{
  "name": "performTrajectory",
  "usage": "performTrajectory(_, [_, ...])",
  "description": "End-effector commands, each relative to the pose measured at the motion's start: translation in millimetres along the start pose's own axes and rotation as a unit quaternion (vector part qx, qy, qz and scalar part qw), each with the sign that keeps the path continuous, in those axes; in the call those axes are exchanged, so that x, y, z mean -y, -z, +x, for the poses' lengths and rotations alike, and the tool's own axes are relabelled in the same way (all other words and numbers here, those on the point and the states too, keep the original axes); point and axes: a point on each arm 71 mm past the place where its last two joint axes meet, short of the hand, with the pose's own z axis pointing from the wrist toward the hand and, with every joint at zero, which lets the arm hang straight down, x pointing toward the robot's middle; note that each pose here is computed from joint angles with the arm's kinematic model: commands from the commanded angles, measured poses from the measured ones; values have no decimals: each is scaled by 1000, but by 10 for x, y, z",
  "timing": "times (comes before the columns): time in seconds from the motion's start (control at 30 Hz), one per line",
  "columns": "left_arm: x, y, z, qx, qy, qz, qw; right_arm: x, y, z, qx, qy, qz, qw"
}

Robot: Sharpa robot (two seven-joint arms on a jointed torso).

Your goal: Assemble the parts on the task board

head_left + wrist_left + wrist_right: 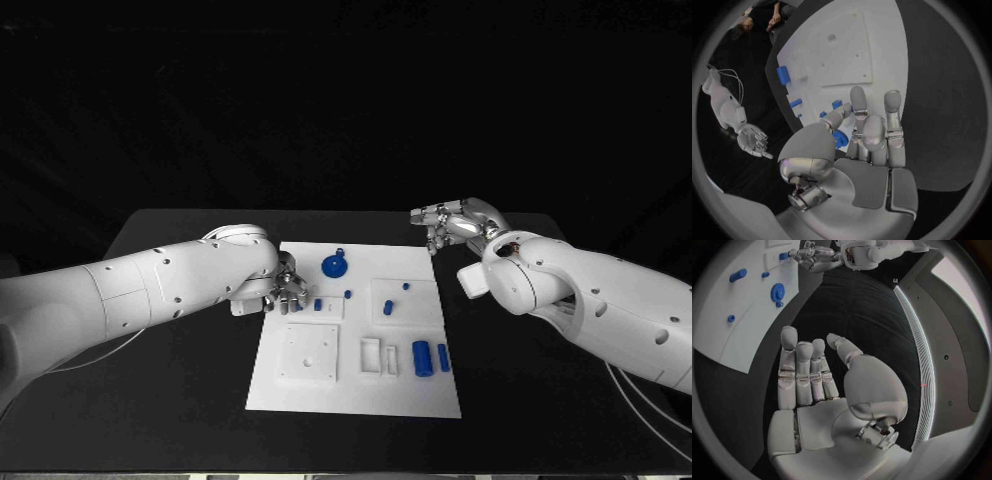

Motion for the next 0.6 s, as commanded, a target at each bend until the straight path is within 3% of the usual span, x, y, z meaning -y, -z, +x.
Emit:
performTrajectory(0.03, [17,-19,61,-15,0,5,1000,-11,1,10,-2,0,-5,1000])
performTrajectory(0.6, [-55,-25,29,-3,-7,-20,1000,-8,3,0,0,0,-5,1000])
